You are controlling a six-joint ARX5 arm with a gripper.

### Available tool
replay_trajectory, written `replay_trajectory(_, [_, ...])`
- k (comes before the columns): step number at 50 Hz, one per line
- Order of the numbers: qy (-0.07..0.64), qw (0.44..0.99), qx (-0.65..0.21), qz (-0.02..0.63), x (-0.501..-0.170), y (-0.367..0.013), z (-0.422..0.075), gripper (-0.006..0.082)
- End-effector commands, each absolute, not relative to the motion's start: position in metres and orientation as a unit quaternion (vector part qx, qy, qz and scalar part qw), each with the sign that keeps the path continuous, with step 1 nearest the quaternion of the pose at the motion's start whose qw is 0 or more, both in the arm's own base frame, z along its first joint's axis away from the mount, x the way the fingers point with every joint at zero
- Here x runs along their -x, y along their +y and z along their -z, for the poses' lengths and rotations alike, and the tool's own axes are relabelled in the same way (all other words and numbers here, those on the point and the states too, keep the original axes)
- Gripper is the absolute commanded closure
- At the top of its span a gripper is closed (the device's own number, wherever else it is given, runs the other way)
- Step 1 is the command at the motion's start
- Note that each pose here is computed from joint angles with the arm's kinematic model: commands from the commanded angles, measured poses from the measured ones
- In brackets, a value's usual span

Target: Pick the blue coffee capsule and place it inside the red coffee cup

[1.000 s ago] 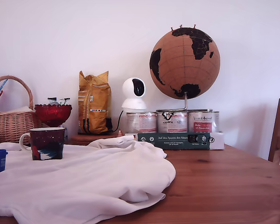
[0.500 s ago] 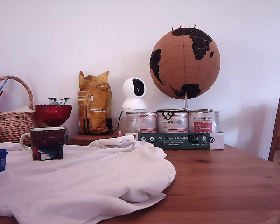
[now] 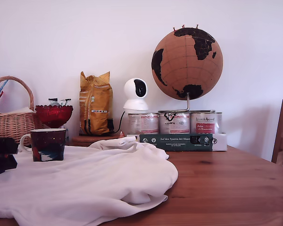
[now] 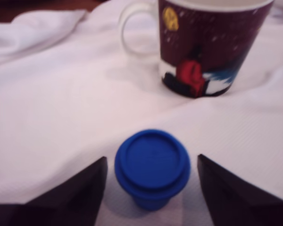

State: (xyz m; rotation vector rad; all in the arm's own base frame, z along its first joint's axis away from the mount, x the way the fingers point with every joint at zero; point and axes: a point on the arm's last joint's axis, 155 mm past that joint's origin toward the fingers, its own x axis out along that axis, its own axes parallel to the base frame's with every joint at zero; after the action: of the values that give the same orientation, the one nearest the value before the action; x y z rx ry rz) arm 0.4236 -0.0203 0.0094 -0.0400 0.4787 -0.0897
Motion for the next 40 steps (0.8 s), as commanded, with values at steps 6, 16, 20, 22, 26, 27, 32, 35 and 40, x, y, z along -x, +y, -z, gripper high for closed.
replay_trajectory(6, [0.23, 0.972, 0.012, 0.044, -0.425, -0.019, -0.012, 0.0733])
replay_trajectory(16, [0.185, 0.982, 0.011, 0.044, -0.435, -0.018, -0.033, 0.0756])
replay_trajectory(20, [0.152, 0.987, 0.017, 0.043, -0.441, -0.018, -0.051, 0.0756])
replay_trajectory(22, [0.135, 0.99, 0.022, 0.041, -0.443, -0.018, -0.06, 0.0756])
replay_trajectory(26, [0.096, 0.994, 0.036, 0.033, -0.449, -0.015, -0.084, 0.0756])
replay_trajectory(27, [0.086, 0.995, 0.04, 0.033, -0.451, -0.015, -0.09, 0.0756])
replay_trajectory(32, [0.05, 0.996, 0.057, 0.036, -0.46, -0.017, -0.114, 0.0756])
replay_trajectory(35, [0.039, 0.996, 0.066, 0.041, -0.467, -0.019, -0.124, 0.0756])
replay_trajectory(40, [0.028, 0.995, 0.072, 0.058, -0.478, -0.031, -0.138, 0.0756])
